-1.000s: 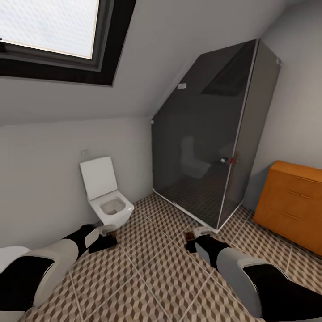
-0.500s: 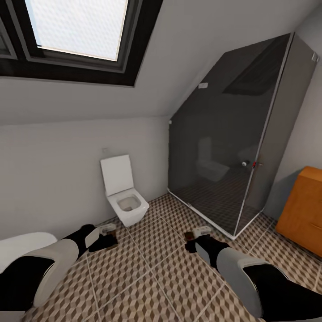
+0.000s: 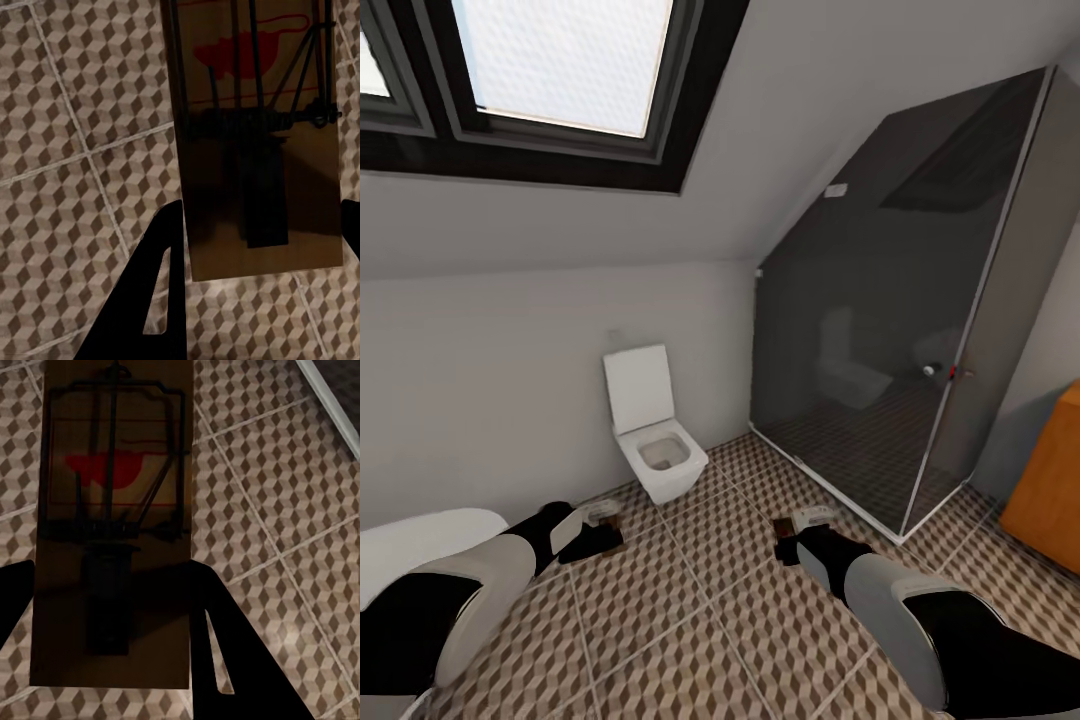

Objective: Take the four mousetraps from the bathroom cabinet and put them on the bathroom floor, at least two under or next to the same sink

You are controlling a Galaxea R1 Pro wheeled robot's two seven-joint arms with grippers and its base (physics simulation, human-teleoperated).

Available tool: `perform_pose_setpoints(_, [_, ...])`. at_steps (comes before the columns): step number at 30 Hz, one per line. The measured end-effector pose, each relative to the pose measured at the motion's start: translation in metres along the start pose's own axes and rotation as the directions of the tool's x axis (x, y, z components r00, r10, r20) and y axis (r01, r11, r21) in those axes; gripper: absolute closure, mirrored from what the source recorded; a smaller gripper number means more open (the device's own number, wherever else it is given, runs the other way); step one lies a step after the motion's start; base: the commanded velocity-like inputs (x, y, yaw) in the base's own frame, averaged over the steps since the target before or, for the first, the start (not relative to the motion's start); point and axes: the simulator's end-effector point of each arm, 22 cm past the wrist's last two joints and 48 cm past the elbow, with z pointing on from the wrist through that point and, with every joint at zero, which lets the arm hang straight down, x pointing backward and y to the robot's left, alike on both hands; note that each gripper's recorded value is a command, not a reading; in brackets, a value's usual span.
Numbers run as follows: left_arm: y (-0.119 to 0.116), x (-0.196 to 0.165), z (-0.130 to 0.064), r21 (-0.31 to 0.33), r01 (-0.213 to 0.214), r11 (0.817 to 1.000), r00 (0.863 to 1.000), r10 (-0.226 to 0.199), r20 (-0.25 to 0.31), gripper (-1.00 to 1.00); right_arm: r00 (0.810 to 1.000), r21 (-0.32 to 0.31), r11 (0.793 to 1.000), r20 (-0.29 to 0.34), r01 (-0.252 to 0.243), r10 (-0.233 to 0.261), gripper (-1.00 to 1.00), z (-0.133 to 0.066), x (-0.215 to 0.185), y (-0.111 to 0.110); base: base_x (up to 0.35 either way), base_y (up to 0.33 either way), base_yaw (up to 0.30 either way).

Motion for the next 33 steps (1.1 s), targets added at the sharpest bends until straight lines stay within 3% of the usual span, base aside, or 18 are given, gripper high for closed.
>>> perform_pose_setpoints(33, [-0.0012, -0.0004, 0.0001, 0.002, 0.001, 1.000, 1.000, -0.001, 0.003, 1.00, 1.000, 0.002, 1.000, 0.001, 0.000, 0.000, 1.00, 0.0000, -0.0002, -0.0004, 0.000, 0.000, 0.278])
